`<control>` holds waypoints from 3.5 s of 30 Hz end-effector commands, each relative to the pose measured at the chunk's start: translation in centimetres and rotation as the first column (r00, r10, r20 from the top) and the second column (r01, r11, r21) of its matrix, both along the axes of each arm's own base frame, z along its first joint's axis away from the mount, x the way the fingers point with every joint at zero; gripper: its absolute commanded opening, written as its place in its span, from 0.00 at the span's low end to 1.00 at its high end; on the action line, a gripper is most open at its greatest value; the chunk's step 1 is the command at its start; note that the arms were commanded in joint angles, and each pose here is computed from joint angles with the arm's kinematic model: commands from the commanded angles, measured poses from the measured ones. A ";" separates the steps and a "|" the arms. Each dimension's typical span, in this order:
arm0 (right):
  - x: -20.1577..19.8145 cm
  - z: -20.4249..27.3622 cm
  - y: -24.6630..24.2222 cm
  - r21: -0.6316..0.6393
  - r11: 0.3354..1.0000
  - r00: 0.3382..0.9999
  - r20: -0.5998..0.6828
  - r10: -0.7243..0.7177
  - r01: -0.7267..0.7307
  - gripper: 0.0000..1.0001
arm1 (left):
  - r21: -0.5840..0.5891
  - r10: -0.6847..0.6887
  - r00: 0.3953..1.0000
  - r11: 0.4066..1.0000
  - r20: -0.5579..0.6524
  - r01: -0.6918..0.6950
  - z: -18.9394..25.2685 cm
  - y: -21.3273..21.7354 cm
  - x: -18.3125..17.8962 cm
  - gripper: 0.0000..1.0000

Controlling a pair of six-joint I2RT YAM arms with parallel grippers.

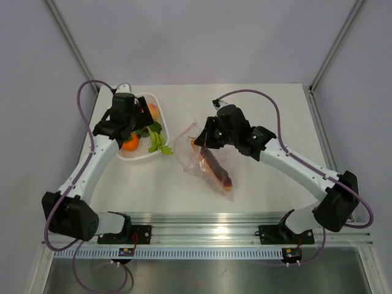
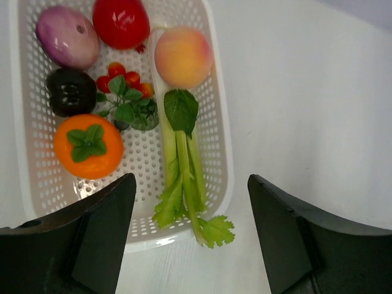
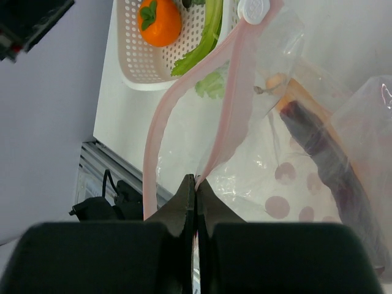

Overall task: Place the food in the zip-top bag and seal the zipper
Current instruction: Place the fake food in the zipper food storage bag, then pick up the fake fruit from the bin, then place the fake fruit in the zipper food storage bag.

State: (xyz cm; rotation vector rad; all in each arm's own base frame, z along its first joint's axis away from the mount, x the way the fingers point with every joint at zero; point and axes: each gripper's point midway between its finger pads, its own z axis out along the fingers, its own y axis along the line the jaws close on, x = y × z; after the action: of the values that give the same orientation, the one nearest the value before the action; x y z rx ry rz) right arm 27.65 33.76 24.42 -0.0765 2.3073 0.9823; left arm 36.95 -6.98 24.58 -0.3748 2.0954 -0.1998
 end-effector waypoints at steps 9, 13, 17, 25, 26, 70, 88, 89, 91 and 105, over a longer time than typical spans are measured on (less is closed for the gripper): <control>-1.1 2.0 -2.1 -0.027 1.000 0.995 0.096 -0.003 0.005 0.00 | 0.063 -0.086 0.983 0.993 -0.160 0.097 -4.6 -0.1 6.0 0.88; -1.0 1.8 -2.4 -0.038 0.999 0.995 0.094 -0.021 0.025 0.01 | 0.054 -0.086 0.982 0.994 -0.170 0.096 -5.3 0.7 9.2 0.99; -0.9 1.8 -2.5 -0.043 0.999 0.995 0.095 -0.018 0.022 0.01 | 0.034 -0.102 0.978 0.993 -0.181 0.110 -6.3 0.8 11.6 0.99; -0.7 1.9 -1.7 -0.041 0.999 0.997 0.080 -0.004 0.007 0.01 | -0.030 -0.159 0.972 0.987 -0.173 0.156 -8.2 0.0 14.9 0.99; -0.6 1.9 -1.7 -0.042 0.999 0.997 0.078 -0.002 0.006 0.01 | -0.031 -0.157 0.972 0.988 -0.176 0.154 -8.5 0.1 15.2 0.99; 0.5 1.7 0.6 -0.009 1.000 0.998 0.061 0.022 -0.022 0.01 | -0.127 -0.361 0.932 0.924 0.016 0.360 2.0 -3.9 2.0 0.35; 0.4 3.9 -0.5 0.001 1.000 0.994 0.113 -0.006 0.006 0.01 | -0.357 -0.718 0.692 0.628 0.078 0.692 1.4 -18.2 -11.5 0.36; 0.4 3.9 -0.6 -0.003 1.000 0.993 0.115 -0.008 0.008 0.01 | -0.362 -0.724 0.687 0.623 0.070 0.694 1.2 -18.6 -11.9 0.40; 0.4 4.1 -0.8 -0.001 1.000 0.993 0.120 -0.011 0.011 0.01 | -0.362 -0.732 0.680 0.622 0.048 0.694 0.5 -18.8 -12.6 0.60; 0.1 4.0 -1.0 -0.002 1.000 0.994 0.111 -0.016 0.016 0.01 | -0.164 -0.674 0.737 0.722 0.046 0.672 4.7 -15.3 -11.7 0.99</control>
State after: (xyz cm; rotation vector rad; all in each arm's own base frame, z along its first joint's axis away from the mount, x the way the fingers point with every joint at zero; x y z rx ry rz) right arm 27.66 32.30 24.22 -0.1072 2.3280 0.8732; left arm 24.32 -23.54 26.18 0.3088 2.2486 -0.9117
